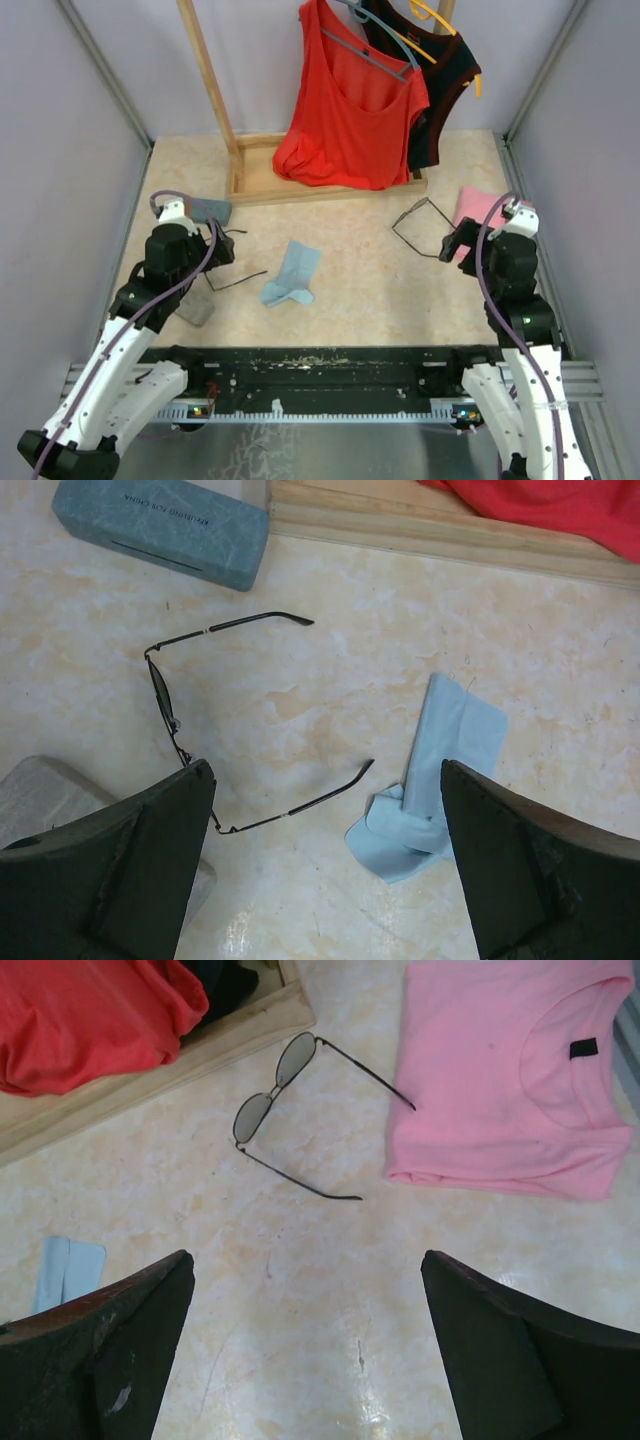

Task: Organize the sunglasses
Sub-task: Pick up the sunglasses case from the center of the board.

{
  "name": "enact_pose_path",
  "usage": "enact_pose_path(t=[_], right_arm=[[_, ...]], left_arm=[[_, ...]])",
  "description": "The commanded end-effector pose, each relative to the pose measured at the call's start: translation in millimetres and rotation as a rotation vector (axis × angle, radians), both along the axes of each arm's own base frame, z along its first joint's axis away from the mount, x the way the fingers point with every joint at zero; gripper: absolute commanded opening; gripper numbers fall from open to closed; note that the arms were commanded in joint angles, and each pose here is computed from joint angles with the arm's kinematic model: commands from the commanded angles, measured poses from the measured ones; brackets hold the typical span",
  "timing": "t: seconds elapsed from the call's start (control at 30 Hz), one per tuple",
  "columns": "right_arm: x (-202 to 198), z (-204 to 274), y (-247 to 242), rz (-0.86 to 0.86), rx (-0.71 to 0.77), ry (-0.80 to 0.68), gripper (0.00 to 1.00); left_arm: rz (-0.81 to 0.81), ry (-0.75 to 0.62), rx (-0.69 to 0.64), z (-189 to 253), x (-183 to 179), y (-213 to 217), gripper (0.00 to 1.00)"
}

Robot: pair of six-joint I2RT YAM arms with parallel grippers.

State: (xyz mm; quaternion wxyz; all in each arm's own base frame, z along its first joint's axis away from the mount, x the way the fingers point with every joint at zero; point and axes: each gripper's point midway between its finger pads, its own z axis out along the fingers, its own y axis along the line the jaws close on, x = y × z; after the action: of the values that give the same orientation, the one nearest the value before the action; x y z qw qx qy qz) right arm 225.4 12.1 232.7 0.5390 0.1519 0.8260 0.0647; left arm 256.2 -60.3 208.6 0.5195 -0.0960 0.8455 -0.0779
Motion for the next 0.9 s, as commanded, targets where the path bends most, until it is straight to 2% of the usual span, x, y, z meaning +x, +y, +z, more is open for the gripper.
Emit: enact_pose_path(t=[0.0, 0.17, 0.33, 0.47, 0.6, 0.8, 0.87], right_arm=[[3, 33, -5, -0.028, 0.027, -0.055, 0.97], [5, 41, -8, -0.050, 0.041, -0.049, 0.98], [3, 40, -23, -0.190, 0.104, -0.042, 0.99], [4, 44, -10, -0.113, 0.134, -0.094, 0.99], [8, 36, 3, -0.046, 0.156, -0.082, 0.99], [7, 27, 7, 0.018, 0.108, -0.081, 0.99], [7, 24, 10, 0.054, 0.088, -0.078, 0.98]], left_arm=[[-0.054, -0.086, -0.025, 32, 9, -7, 0.99], [0.003, -0.116, -0.060, 43, 12, 1, 1.00], [0.032, -0.084, -0.062, 48, 17, 3, 1.00], [0.027, -0.096, -0.087, 57, 21, -1, 1.00], [-0.041, -0.142, -0.109, 65, 23, -12, 1.00], [-0.252, -0.192, -0.095, 73, 23, -42, 1.00], [-0.249, -0.203, -0.105, 73, 24, -43, 1.00]])
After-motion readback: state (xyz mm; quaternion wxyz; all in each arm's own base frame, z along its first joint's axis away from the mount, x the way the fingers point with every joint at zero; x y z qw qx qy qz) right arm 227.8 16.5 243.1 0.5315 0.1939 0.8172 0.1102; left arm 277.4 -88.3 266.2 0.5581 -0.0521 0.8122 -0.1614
